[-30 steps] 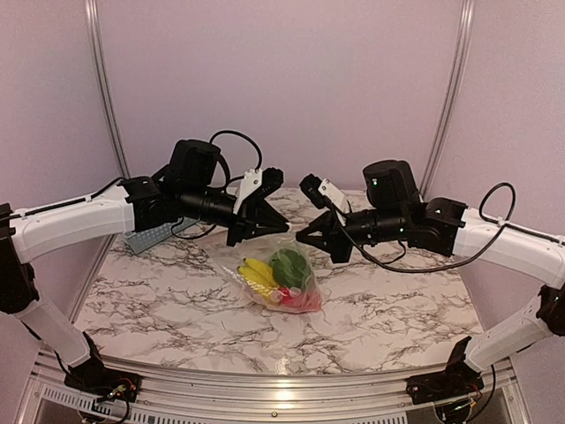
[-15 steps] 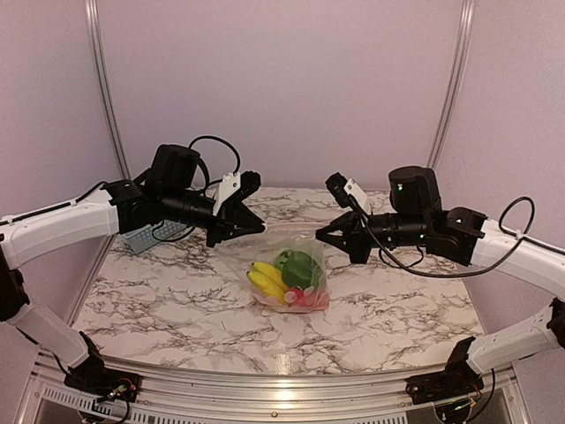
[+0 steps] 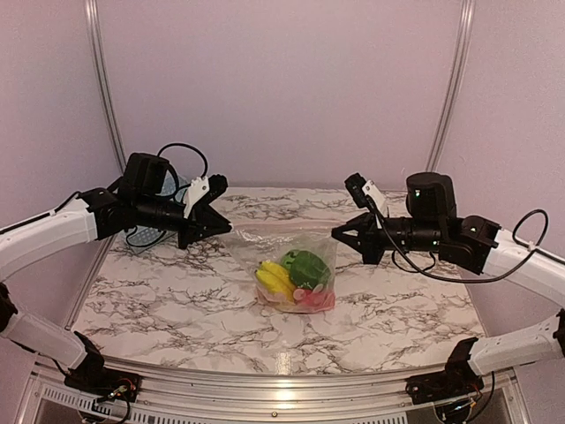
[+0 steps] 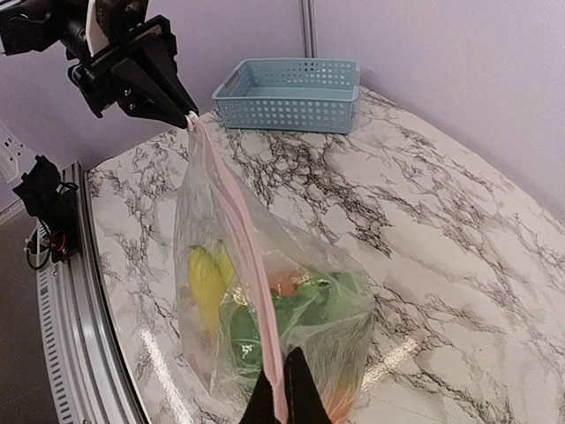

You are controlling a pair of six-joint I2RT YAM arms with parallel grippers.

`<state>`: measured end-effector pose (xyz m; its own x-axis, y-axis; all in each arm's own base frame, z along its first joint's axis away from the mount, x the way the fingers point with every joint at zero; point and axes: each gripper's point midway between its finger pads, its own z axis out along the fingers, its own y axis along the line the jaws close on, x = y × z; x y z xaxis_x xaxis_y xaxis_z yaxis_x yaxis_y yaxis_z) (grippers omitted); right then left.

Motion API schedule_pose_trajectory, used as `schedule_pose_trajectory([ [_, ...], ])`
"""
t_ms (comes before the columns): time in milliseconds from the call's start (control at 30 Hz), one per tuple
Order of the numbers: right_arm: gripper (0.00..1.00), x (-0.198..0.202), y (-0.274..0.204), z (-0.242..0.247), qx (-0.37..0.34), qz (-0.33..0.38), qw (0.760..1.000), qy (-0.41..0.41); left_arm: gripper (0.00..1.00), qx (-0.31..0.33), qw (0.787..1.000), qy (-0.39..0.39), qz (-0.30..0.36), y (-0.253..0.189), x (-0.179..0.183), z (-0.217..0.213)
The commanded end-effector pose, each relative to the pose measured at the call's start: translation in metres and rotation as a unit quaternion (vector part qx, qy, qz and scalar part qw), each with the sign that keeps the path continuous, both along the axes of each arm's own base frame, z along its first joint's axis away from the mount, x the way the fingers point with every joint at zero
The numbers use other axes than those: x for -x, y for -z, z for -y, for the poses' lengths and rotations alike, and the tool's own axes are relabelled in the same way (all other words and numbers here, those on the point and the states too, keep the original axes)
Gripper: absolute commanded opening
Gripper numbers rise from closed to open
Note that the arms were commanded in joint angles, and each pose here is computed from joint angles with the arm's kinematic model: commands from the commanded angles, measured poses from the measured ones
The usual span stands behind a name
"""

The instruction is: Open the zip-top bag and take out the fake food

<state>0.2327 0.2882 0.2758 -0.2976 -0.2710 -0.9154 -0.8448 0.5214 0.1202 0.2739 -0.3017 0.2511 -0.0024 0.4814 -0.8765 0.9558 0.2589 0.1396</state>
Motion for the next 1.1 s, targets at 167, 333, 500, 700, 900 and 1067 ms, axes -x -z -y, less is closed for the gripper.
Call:
schedule_pose_trajectory([
  [167, 0.0, -0.01, -0.012, 0.016, -0.011, 0.016, 0.999, 0.042, 0.0, -0.026, 0.998, -0.057, -0.025, 0.019, -0.011, -0.033],
  [333, 0.0, -0.015, -0.016, 0.002, -0.013, 0.019, 1.0, 0.017, 0.0, 0.01, 0.999, -0.048, -0.01, -0.007, -0.021, -0.019],
  [500, 0.0, -0.026, -0.04, -0.017, -0.025, 0.051, 0.998, -0.01, 0.0, 0.033, 0.999, -0.018, 0.016, -0.039, -0.026, 0.007],
  [700, 0.0, -0.033, -0.06, -0.036, -0.037, 0.068, 0.996, -0.037, 0.0, 0.039, 0.998, 0.006, 0.052, -0.064, -0.035, 0.031],
  [900, 0.01, -0.019, -0.036, -0.04, -0.017, 0.039, 0.998, -0.055, 0.0, 0.041, 0.997, 0.022, 0.06, -0.068, -0.036, 0.037],
  [1067, 0.35, 0.012, -0.021, -0.045, 0.016, -0.011, 0.996, -0.085, 0.0, 0.042, 0.997, 0.042, 0.055, -0.067, -0.024, 0.038],
])
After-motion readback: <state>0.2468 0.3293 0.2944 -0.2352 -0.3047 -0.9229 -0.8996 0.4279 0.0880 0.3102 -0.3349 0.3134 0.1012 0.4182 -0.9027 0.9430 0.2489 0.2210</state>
